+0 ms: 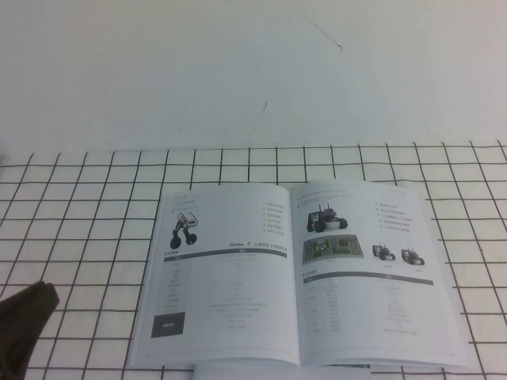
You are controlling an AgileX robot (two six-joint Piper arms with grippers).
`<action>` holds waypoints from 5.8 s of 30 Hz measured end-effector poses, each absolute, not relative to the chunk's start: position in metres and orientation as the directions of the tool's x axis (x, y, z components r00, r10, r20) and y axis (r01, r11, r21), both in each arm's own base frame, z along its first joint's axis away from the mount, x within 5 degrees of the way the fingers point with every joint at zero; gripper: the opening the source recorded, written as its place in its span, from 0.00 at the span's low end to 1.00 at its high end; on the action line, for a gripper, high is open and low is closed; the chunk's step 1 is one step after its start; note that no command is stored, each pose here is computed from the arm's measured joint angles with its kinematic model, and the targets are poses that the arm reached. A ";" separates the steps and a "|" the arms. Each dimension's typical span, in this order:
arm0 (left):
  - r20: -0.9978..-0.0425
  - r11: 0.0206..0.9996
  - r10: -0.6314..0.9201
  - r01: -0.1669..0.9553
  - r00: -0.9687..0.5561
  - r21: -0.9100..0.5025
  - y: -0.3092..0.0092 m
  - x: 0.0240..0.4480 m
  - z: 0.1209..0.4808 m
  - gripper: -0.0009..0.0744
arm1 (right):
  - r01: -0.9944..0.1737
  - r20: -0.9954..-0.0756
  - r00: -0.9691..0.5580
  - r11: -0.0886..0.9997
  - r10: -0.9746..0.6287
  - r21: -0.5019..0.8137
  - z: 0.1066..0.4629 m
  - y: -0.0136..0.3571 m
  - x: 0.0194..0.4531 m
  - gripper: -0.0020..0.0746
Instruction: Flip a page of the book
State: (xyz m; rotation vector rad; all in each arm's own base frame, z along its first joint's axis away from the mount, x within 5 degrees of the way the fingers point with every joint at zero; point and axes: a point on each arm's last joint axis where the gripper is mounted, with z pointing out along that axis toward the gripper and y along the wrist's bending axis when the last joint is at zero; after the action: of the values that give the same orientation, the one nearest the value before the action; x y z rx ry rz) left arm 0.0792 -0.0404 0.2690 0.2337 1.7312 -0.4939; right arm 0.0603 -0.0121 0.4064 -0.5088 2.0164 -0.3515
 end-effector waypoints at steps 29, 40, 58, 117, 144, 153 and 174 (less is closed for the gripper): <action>-0.972 0.893 -0.130 0.404 -0.196 -0.201 -0.039 0.080 0.271 0.01 | -0.123 -0.906 -0.309 0.957 -0.288 -0.263 0.273 -0.029 0.015 0.03; -0.958 0.870 -0.089 0.447 -0.274 -0.209 -0.044 0.076 0.265 0.01 | -0.124 -0.908 -0.305 0.957 -0.288 -0.262 0.274 -0.029 0.015 0.03; -1.000 0.993 -0.002 0.119 -0.021 -0.005 -0.011 0.054 0.230 0.01 | -0.124 -0.908 -0.303 0.957 -0.288 -0.262 0.274 -0.029 0.015 0.03; -0.951 0.993 -0.108 0.010 -0.291 -0.116 -0.004 0.052 0.173 0.01 | -0.124 -0.908 -0.303 0.957 -0.288 -0.262 0.274 -0.029 0.015 0.03; -0.950 0.993 -0.110 0.010 -0.291 -0.118 -0.004 0.052 0.173 0.01 | -0.171 -0.898 -0.175 0.911 -0.403 -0.376 0.241 -0.004 0.036 0.03; -0.950 0.993 -0.110 0.010 -0.291 -0.118 -0.004 0.052 0.173 0.01 | -0.116 -0.937 -0.170 0.951 -0.305 -0.288 0.182 0.003 0.054 0.03; -0.951 0.993 -0.108 0.009 -0.291 -0.116 -0.004 0.052 0.173 0.01 | -0.104 -0.917 -0.339 0.977 -0.209 -0.185 0.166 0.003 0.051 0.03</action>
State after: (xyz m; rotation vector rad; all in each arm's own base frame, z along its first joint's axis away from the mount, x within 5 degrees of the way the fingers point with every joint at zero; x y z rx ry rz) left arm 0.0525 -0.0040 0.1732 -0.0713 1.8629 -0.1146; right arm 0.0506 0.0029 0.1656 -0.2250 1.9200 -0.1096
